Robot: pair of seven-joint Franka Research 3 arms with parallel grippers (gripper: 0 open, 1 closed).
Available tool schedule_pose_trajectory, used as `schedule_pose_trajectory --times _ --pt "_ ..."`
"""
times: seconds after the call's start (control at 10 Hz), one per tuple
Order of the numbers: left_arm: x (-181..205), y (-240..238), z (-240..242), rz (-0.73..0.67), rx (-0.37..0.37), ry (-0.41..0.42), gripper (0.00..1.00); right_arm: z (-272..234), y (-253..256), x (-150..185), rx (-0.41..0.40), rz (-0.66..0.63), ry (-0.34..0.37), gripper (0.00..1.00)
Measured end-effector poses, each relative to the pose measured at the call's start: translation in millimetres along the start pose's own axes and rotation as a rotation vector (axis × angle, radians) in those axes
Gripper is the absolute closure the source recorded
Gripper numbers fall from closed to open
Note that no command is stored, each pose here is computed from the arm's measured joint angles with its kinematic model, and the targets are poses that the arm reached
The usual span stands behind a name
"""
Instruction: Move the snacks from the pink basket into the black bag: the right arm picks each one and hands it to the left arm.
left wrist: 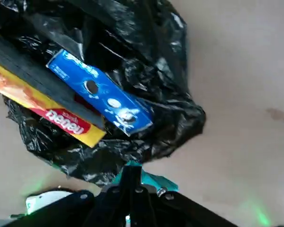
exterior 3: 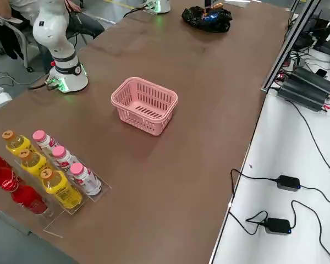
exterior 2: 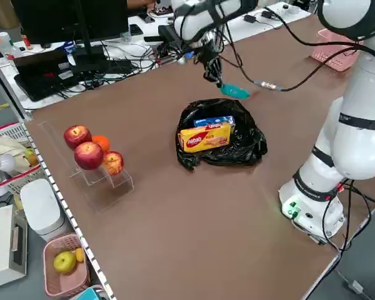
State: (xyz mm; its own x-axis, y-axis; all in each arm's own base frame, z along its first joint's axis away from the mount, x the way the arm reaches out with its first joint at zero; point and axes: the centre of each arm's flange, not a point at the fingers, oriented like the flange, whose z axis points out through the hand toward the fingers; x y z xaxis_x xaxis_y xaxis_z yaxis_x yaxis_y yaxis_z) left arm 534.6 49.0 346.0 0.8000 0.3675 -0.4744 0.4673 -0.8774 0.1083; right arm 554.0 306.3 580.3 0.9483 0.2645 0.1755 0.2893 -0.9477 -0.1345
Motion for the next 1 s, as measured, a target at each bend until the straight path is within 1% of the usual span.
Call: schedule_pose_trajectory --times 0.2,0.4,0.5,0.6,0.7,0.8,0.9,1.0 --pt "12 -19 23 -0.002 -0.008 -0.020 0.99 -1 90 -5 -0.059 0.132 -0.104 0.00" --pt "18 -29 37 0.000 -0.007 -0.019 0.98 14 178 -17 -0.126 0.257 -0.195 0.00" --pt "19 -28 41 0.017 -0.007 -0.013 0.86 23 215 -25 -0.143 0.311 -0.224 0.00" --pt "19 -28 42 0.045 -0.008 -0.011 0.72 30 251 -35 -0.159 0.339 -0.251 0.00" --pt "20 -28 41 0.062 -0.009 -0.008 0.56 34 283 -46 -0.169 0.349 -0.272 0.00" --pt "20 -28 36 0.069 -0.010 -0.004 0.42 33 311 -55 -0.166 0.357 -0.282 0.00" --pt "18 -25 19 0.076 -0.010 -0.001 0.26 29 329 -62 -0.161 0.364 -0.294 0.00" --pt "14 -21 -10 0.086 -0.009 0.007 0.13 22 330 -67 -0.159 0.368 -0.310 0.00"
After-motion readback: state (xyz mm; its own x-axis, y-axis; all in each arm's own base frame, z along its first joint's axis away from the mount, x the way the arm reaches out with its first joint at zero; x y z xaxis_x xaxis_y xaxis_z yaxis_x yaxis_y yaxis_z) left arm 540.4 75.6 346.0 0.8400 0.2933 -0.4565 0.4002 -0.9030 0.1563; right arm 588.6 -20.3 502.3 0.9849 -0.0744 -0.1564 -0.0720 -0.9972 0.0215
